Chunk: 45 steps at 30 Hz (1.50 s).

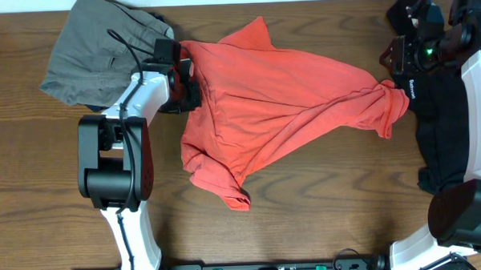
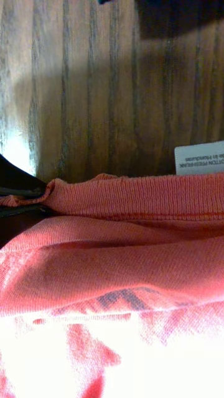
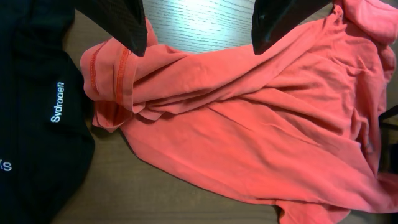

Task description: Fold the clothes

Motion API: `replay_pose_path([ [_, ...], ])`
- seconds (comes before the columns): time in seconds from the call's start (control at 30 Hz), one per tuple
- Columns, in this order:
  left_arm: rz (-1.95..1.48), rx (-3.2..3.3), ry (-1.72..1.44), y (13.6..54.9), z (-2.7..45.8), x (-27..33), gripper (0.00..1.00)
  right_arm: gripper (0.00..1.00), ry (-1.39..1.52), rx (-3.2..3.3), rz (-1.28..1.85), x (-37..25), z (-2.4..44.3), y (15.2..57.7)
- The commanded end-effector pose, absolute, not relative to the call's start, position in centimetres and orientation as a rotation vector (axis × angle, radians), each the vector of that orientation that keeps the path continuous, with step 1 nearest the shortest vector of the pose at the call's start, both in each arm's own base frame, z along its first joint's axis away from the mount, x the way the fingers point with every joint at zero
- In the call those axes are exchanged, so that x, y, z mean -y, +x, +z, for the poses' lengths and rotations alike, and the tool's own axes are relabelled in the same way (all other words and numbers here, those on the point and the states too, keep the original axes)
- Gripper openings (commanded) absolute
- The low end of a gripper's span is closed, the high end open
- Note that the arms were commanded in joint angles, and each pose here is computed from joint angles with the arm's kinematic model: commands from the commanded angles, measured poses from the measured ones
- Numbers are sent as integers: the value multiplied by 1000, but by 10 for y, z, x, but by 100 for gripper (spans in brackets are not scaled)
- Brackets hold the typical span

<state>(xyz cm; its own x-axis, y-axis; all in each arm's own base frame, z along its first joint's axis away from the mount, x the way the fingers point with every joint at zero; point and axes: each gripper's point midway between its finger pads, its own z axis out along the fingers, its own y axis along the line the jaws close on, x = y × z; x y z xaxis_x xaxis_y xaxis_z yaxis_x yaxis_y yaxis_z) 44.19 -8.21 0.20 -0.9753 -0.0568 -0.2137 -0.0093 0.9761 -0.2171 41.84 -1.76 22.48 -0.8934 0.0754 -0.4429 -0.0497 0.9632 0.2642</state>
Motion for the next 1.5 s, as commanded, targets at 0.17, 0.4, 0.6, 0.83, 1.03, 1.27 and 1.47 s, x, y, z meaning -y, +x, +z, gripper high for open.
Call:
replay_pose_path([
  [0.17, -216, -3008, -193, 411, 20, 42, 6, 52, 13, -2645, 377, 13, 228, 416],
  [0.4, -87, -3103, -321, 382, 25, 1, 6, 52, 12, -2644, 377, 13, 228, 416],
  [0.6, 39, -3138, -390, 369, 25, -28, 6, 53, 12, -2643, 376, 13, 228, 416],
  [0.83, 44, -3153, -442, 363, 27, -39, 54, 55, 12, -2644, 377, 13, 228, 416],
  [1.03, 20, -3169, -434, 361, 54, -35, 63, 57, 12, -2644, 377, 13, 228, 416],
  [1.27, -118, -3077, -365, 352, 113, -18, 73, 75, 9, -2642, 387, 11, 229, 416],
  [1.47, -150, -3084, -339, 319, 151, -9, 77, 81, 7, -2639, 397, 10, 229, 416],
])
